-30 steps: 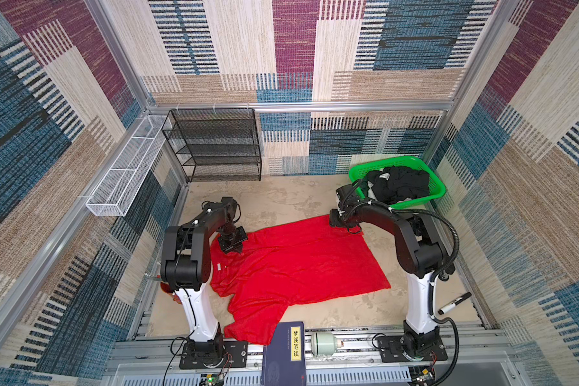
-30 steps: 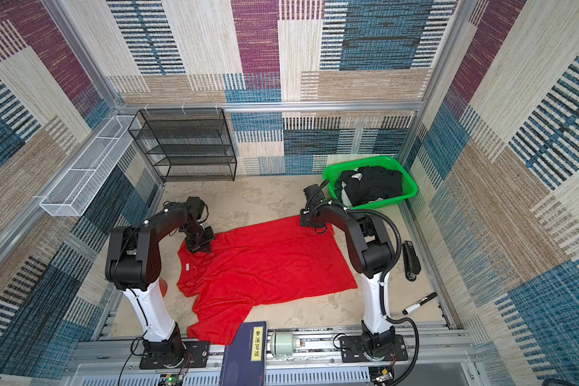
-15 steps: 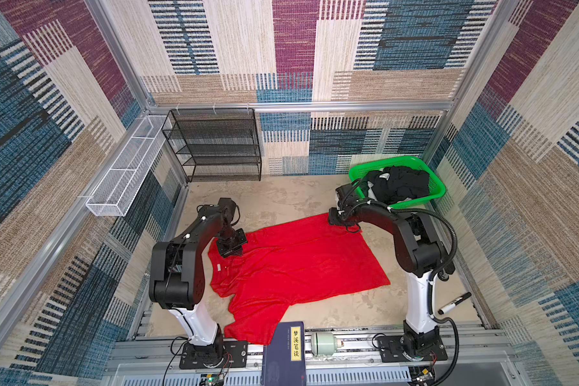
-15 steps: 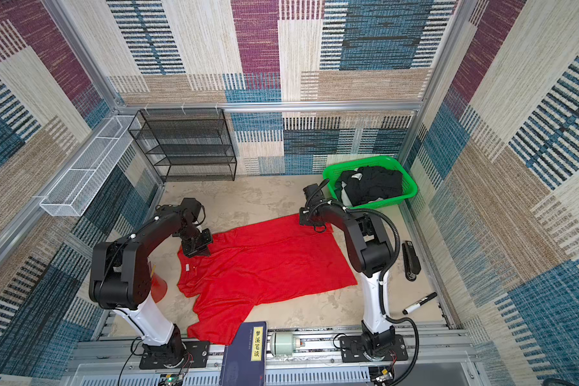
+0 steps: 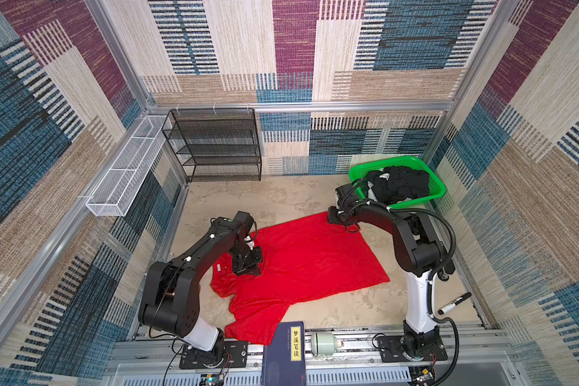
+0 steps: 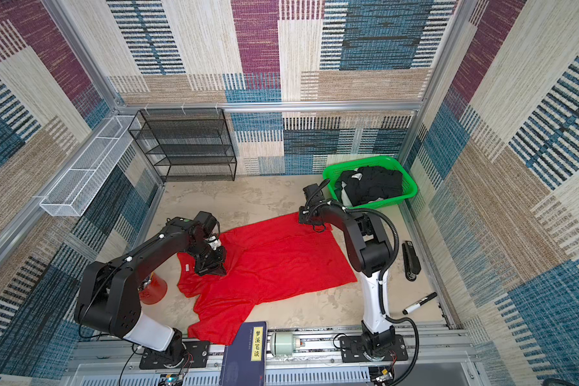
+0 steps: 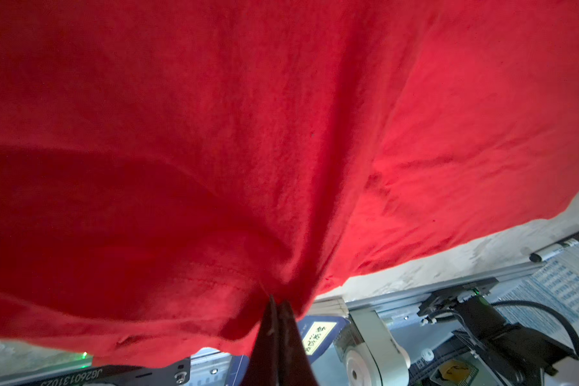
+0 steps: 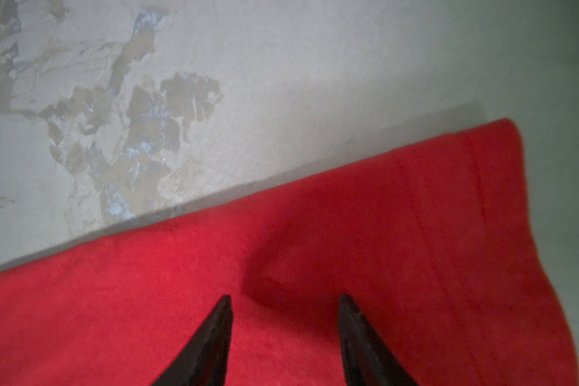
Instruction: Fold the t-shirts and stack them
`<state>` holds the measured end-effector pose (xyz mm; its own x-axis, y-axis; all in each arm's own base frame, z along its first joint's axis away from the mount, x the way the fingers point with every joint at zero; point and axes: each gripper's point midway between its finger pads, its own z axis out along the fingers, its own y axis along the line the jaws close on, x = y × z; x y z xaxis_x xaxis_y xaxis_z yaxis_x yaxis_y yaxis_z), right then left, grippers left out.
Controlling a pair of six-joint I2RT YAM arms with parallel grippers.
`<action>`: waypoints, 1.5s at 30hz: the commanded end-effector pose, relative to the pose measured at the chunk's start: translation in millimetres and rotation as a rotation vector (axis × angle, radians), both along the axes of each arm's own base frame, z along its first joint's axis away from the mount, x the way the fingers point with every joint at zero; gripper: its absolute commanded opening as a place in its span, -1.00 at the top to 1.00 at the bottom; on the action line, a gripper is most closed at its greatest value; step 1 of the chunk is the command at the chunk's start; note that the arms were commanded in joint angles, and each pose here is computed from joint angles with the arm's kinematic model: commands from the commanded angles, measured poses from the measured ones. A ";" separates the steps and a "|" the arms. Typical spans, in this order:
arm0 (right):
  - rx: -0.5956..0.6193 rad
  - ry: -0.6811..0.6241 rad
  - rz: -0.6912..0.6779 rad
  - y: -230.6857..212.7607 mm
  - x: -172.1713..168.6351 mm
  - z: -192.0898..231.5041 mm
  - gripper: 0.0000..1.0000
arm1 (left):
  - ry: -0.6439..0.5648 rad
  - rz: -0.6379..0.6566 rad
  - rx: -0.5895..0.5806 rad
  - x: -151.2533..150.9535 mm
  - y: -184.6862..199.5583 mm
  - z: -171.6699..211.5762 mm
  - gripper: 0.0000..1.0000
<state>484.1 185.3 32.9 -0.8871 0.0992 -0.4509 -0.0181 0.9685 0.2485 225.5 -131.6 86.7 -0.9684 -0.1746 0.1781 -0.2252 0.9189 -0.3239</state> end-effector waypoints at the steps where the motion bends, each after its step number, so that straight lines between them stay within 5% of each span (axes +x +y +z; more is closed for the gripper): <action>1: -0.037 0.114 -0.028 -10.0 -20.4 -22.3 -0.06 | -0.049 -0.056 -0.103 -6.9 -12.6 17.2 0.59; 4: -0.042 0.120 -0.032 -10.2 -19.8 -23.6 -0.06 | -0.205 -0.086 -0.145 7.8 -16.8 36.1 0.44; 7: -0.042 0.113 -0.033 -9.5 -16.1 -20.2 -0.06 | -0.323 0.004 -0.046 33.7 3.9 40.4 0.37; 12: -0.039 0.082 -0.009 -5.3 -7.0 -9.1 -0.05 | -0.234 0.295 0.132 77.7 68.3 9.7 0.39; 18: -0.042 0.082 0.022 0.6 3.2 -5.1 -0.06 | -0.234 0.441 0.218 138.2 102.9 -3.6 0.39; 25: -0.033 0.154 0.000 -0.7 0.2 -26.5 -0.06 | -0.090 0.462 0.318 150.9 115.3 -40.6 0.38; 33: 0.012 0.178 -0.036 -8.2 14.1 -30.6 -0.05 | -0.101 0.486 0.396 174.4 136.5 -69.0 0.36; 45: 0.070 0.159 -0.022 10.1 70.3 -13.3 -0.04 | -0.320 0.412 0.341 300.6 145.2 -61.3 0.32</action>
